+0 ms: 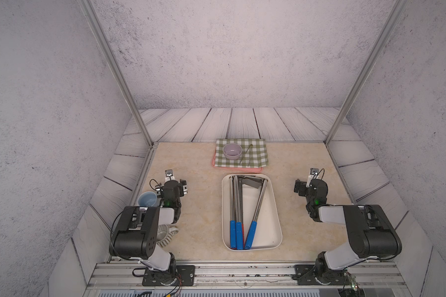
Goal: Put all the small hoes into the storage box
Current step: Reset both arms
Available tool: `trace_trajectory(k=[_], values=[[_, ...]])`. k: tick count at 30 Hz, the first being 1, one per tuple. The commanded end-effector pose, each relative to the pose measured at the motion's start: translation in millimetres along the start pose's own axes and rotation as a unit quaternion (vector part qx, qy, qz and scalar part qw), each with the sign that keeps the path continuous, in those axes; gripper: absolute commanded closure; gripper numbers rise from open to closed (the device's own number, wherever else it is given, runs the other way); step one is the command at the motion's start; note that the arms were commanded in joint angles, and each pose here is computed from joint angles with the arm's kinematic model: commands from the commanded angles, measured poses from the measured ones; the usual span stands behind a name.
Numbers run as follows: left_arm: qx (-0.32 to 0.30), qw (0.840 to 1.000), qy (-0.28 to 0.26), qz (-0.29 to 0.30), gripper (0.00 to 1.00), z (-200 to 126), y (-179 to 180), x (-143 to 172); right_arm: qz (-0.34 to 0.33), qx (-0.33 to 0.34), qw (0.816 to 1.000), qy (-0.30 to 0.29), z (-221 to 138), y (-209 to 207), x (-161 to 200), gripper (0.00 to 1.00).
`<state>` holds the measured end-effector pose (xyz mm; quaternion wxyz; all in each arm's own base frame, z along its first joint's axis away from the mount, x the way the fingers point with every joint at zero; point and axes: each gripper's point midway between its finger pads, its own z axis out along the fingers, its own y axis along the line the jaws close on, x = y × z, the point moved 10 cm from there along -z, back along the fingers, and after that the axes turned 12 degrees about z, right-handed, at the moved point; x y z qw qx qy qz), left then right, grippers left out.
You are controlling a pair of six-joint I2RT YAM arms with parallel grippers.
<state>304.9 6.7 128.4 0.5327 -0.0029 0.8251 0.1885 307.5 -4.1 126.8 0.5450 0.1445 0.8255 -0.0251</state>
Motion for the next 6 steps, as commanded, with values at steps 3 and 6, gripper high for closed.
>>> trace_trajectory(k=[3,6], values=[[-0.007,1.0,-0.013,0.001,0.0,-0.6,1.7,-8.8,0.004,0.001,1.0,-0.001,0.5,-0.2,-2.9,0.01],[-0.007,1.0,-0.013,0.001,0.0,-0.7,1.6,-8.4,0.004,0.001,1.0,-0.001,0.5,-0.2,-3.1,0.01]])
